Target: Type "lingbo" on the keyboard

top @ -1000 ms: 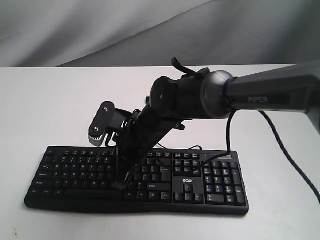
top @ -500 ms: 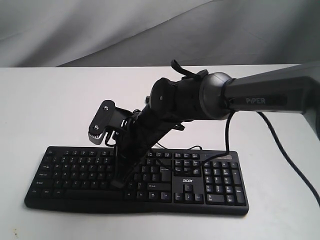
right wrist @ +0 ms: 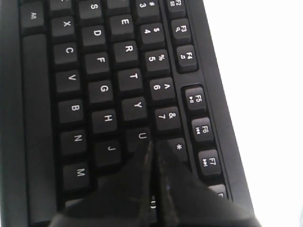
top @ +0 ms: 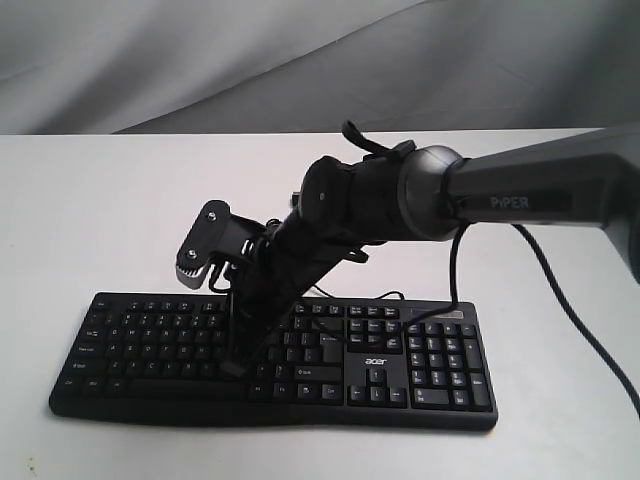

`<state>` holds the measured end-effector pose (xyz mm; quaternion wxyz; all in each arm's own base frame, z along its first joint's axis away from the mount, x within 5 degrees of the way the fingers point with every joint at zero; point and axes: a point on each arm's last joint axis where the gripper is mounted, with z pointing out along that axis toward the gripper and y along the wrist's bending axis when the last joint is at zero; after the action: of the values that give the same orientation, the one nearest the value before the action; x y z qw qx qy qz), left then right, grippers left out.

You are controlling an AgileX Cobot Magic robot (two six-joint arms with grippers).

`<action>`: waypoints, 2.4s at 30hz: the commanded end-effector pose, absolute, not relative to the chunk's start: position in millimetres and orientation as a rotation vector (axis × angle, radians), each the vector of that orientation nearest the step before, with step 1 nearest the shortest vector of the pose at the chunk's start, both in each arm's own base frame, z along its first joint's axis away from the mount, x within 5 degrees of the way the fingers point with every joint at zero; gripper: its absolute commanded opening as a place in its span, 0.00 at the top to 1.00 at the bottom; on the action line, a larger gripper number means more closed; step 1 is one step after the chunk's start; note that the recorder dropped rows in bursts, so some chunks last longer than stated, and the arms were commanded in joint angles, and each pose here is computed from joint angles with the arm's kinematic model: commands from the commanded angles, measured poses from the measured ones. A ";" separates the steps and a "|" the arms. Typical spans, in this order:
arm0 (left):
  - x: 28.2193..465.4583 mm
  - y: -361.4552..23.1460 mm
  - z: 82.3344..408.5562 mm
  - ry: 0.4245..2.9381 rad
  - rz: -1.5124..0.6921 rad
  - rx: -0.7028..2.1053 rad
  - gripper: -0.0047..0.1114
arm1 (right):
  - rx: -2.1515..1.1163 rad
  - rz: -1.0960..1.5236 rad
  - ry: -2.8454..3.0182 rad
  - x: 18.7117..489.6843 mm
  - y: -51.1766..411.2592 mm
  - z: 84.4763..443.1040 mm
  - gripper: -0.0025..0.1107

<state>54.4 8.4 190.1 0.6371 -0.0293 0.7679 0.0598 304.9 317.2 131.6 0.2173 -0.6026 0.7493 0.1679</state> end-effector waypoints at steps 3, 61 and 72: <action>54.5 8.3 189.3 1.748 0.132 -0.071 0.96 | -1.674 0.475 2.085 304.6 319.7 124.2 0.98; 54.5 8.3 189.3 1.748 0.132 -0.071 0.96 | -1.764 0.550 1.985 283.1 353.1 139.0 0.98; 54.5 8.3 189.3 1.748 0.132 -0.071 0.96 | -1.771 0.563 1.976 290.2 367.8 132.7 0.98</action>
<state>54.4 8.4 190.1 0.6371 -0.0293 0.7679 0.0598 290.1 367.1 138.0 0.2213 -0.6396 0.7083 0.2006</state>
